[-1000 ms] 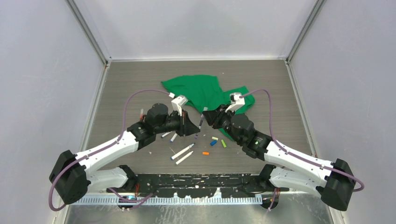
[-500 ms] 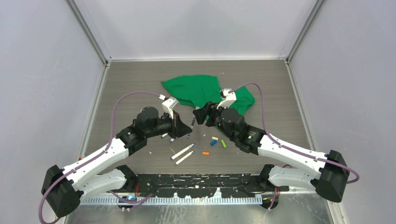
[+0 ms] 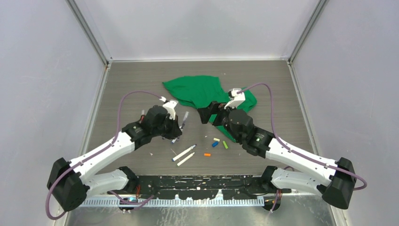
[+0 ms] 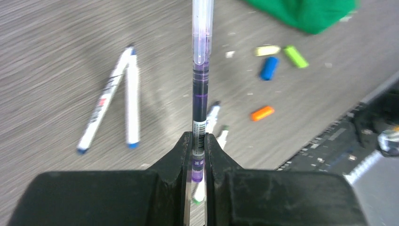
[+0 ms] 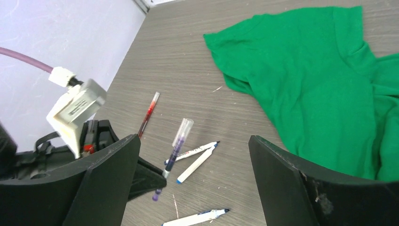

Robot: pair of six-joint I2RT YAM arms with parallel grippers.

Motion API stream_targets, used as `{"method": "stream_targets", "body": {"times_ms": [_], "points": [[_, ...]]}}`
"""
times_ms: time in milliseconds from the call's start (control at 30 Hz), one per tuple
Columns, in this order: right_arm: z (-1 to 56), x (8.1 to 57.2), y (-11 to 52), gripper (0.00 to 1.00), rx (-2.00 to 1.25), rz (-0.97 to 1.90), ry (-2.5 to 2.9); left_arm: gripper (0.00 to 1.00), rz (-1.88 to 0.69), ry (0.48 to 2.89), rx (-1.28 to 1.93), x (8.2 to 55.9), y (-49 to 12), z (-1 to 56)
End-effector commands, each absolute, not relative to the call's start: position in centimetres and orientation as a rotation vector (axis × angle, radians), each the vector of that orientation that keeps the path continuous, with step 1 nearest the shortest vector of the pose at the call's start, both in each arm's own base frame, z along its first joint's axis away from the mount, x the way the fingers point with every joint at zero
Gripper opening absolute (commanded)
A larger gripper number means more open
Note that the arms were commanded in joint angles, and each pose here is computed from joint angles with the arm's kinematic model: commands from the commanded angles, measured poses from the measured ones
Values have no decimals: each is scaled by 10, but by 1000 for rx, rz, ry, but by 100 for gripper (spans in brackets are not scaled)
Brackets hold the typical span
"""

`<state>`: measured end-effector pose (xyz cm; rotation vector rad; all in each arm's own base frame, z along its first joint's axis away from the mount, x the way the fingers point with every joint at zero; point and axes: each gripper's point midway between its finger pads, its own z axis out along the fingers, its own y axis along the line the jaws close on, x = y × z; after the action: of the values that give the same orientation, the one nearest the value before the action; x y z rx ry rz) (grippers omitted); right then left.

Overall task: Insert the pens into the pen caps
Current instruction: Place the pen at the center of the board.

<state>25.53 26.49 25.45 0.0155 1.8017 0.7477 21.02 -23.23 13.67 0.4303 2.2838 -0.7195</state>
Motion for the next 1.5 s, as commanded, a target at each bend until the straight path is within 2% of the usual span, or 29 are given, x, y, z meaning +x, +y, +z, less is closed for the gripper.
{"method": "stream_targets", "body": {"times_ms": [0, 267, 367, 600, 1000, 1467], "points": [[281, 262, 241, 92, 70, 705, 1724, 0, -352, 2407, 344, 237, -179, 131], [272, 262, 222, 92, 85, 690, 1727, 0, 24, 2496, 138, 276, -107, 118], [270, 264, 217, 92, 81, 685, 1730, 0, 195, 2562, 66, 288, -81, 95], [267, 268, 206, 92, 81, 690, 1729, 0, 581, 2665, 129, 301, -45, 75], [260, 270, 199, 92, 101, 692, 1742, 0, 598, 2769, 137, 297, -39, 52], [251, 270, 201, 92, 112, 702, 1769, 8, 581, 2829, 150, 297, -43, 36]]}}
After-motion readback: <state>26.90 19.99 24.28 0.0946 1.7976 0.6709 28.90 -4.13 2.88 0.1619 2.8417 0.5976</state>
